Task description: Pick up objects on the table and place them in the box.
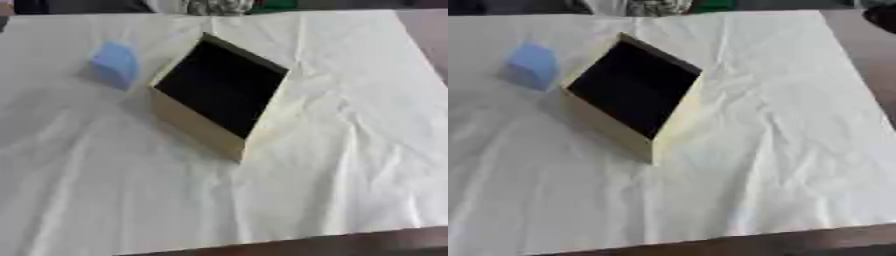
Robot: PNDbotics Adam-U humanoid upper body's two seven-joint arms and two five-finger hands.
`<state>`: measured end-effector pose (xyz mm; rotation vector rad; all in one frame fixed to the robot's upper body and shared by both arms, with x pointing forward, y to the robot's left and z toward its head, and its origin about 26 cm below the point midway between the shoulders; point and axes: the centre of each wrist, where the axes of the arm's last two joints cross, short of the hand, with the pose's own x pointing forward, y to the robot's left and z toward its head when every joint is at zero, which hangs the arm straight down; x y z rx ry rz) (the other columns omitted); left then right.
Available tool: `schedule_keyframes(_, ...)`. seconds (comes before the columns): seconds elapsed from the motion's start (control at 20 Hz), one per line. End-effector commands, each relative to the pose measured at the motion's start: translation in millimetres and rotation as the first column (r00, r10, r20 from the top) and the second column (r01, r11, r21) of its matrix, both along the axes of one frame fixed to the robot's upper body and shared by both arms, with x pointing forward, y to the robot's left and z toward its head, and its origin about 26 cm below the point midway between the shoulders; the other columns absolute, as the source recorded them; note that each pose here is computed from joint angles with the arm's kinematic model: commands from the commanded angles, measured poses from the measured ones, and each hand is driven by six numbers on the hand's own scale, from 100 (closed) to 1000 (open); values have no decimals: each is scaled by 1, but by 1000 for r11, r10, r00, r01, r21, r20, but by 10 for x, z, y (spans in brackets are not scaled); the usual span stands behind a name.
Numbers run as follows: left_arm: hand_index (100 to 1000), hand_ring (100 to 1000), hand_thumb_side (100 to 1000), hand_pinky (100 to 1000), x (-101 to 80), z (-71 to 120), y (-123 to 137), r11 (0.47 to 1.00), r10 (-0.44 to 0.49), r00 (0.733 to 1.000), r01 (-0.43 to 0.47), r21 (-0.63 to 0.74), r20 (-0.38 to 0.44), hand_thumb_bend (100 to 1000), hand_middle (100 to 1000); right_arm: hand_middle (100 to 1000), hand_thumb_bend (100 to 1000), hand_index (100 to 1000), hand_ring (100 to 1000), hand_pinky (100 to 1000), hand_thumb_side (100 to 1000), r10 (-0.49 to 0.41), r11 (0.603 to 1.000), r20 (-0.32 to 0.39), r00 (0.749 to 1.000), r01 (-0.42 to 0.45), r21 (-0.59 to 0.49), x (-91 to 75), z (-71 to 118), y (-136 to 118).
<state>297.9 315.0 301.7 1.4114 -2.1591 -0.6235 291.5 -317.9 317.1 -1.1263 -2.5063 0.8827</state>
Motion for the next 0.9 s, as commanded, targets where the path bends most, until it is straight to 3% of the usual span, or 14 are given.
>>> schedule_keyframes(0.05, 877, 835, 554, 807, 49, 129, 31, 995, 15, 1000, -14, 98, -14, 627, 774, 849, 100, 870, 832, 792, 520, 14, 999, 12, 1000, -13, -36, -42, 107, 27)
schedule_keyframes(0.4, 880, 834, 590, 805, 242, 270, 7, 984, 14, 998, -3, 177, -63, 599, 776, 844, 100, 866, 827, 788, 486, 31, 999, -4, 1000, -31, -15, -14, 111, 119)
schedule_keyframes(0.9, 873, 831, 548, 803, 165, 426, -30, 979, 20, 989, 11, 204, -147, 600, 772, 846, 100, 868, 829, 790, 498, 52, 998, -14, 999, -52, -33, 13, 101, 221)
